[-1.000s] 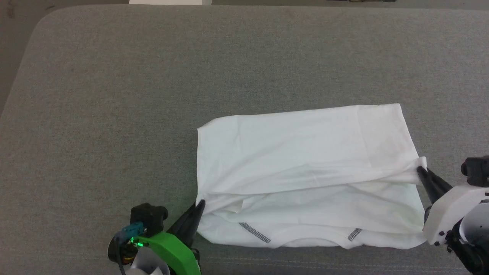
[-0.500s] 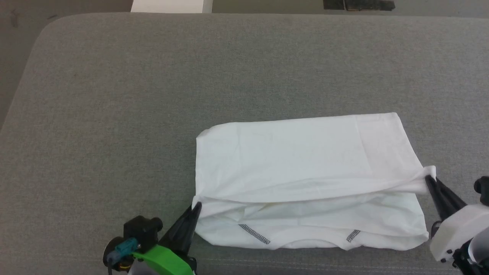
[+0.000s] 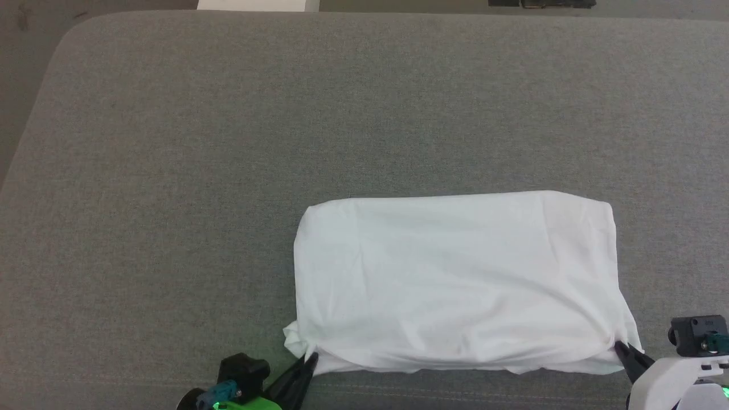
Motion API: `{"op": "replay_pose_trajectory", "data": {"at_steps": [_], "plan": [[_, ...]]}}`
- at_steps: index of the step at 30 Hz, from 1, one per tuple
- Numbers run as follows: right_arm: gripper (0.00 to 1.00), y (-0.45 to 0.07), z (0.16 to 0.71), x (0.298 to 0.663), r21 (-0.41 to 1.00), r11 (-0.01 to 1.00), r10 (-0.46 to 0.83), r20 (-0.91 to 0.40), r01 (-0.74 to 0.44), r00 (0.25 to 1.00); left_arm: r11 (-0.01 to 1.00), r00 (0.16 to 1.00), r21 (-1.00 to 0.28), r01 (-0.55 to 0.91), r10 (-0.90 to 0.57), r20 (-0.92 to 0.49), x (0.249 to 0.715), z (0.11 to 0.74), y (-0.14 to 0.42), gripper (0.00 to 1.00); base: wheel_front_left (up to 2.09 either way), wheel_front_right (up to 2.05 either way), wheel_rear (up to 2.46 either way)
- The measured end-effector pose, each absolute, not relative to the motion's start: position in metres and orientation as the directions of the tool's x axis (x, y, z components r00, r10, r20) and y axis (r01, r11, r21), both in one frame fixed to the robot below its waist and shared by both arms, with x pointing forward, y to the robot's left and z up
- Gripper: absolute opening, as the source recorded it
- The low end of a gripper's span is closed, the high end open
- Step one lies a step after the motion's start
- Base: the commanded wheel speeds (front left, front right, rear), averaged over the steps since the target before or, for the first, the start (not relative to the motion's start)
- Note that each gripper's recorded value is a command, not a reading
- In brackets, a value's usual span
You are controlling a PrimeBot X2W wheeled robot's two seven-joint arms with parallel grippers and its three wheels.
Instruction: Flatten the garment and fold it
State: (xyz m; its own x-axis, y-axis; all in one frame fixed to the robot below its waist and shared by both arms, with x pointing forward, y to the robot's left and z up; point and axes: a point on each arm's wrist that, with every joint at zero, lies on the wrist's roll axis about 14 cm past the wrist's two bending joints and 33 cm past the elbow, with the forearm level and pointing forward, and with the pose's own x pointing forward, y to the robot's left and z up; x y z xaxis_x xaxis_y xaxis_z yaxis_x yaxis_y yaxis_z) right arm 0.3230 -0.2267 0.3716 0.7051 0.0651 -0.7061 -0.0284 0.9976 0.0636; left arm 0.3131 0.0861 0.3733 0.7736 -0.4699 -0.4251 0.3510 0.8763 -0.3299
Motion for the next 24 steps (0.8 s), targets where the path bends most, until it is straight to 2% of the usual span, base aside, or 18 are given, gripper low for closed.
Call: {"op": "replay_pose_trajectory", "data": {"at_steps": [3, 10, 19, 24], "plan": [[1.00, -0.229, 0.372, 0.323, 0.068, 0.998, 0.053, -0.699, -0.008, 0.713, 0.889, 0.794, -0.319, 0.328, -0.442, -0.416, 0.320, 0.374, 0.091, 1.00, 0.00, 0.00, 0.00], [1.00, -0.233, 0.399, 0.338, 0.077, 0.997, 0.025, -0.599, 0.026, 0.800, 0.919, 0.883, -0.290, 0.266, -0.353, -0.309, 0.343, 0.400, 0.111, 1.00, 0.00, 0.00, 0.00], [1.00, -0.232, 0.448, 0.356, 0.175, 0.980, -0.015, -0.430, 0.099, 0.903, 0.949, 0.983, -0.284, 0.138, -0.165, -0.075, 0.378, 0.469, 0.148, 1.00, 0.00, 0.00, 0.00], [1.00, -0.232, 0.453, 0.367, 0.230, 0.966, -0.021, -0.401, 0.122, 0.916, 0.959, 0.998, -0.280, 0.036, -0.022, 0.051, 0.393, 0.505, 0.177, 1.00, 0.00, 0.00, 0.00]]}}
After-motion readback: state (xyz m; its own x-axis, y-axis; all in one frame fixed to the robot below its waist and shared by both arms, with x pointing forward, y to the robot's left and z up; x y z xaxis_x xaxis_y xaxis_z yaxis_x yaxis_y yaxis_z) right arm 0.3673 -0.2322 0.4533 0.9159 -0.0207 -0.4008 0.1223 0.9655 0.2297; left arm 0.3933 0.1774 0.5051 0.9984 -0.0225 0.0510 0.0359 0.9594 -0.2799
